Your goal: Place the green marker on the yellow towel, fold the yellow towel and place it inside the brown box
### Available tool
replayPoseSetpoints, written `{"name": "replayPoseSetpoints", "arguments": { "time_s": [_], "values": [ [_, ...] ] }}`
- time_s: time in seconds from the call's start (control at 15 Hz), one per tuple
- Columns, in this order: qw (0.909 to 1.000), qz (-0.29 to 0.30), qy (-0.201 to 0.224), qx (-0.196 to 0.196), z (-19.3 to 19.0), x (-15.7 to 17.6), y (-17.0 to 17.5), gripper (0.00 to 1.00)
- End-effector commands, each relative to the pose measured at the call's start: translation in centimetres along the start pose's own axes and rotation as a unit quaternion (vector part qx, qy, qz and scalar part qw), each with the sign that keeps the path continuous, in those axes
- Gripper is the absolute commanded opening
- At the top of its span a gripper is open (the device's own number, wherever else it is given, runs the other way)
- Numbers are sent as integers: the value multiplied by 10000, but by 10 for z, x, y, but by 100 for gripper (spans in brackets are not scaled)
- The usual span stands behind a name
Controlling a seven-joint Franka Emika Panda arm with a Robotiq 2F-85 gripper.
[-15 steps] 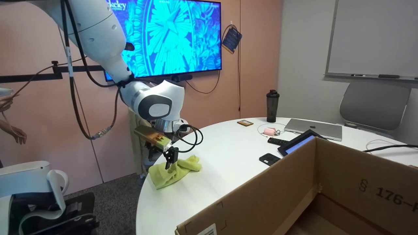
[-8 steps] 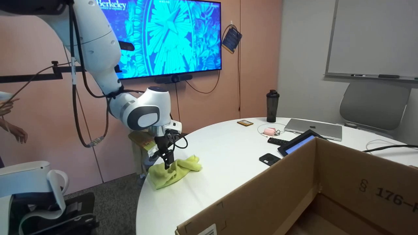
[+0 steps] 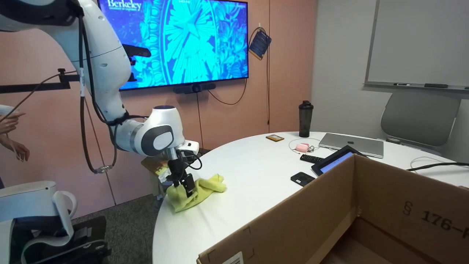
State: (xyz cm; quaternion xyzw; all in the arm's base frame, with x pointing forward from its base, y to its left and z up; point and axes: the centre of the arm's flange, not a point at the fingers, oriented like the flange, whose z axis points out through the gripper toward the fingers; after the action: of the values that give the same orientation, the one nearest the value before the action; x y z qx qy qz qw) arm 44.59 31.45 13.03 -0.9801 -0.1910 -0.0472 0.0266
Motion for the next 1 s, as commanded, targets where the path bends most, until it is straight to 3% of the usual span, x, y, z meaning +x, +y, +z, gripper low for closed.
{"name": "replayPoseSetpoints", "arguments": {
  "time_s": [0.0, 0.33, 0.6, 0.67, 0.73, 0.93],
  "values": [
    [9993, 213, 187, -260, 7, 6, 4, 100],
    [9985, 475, -184, -217, 28, 4, 13, 100],
    [9970, 659, -240, -338, 46, 3, 20, 100],
    [9964, 723, -206, -381, 47, 4, 22, 91],
    [9959, 783, -199, -407, 48, 5, 25, 73],
    [9937, 963, -146, -548, 47, 8, 35, 50]
  ]
}}
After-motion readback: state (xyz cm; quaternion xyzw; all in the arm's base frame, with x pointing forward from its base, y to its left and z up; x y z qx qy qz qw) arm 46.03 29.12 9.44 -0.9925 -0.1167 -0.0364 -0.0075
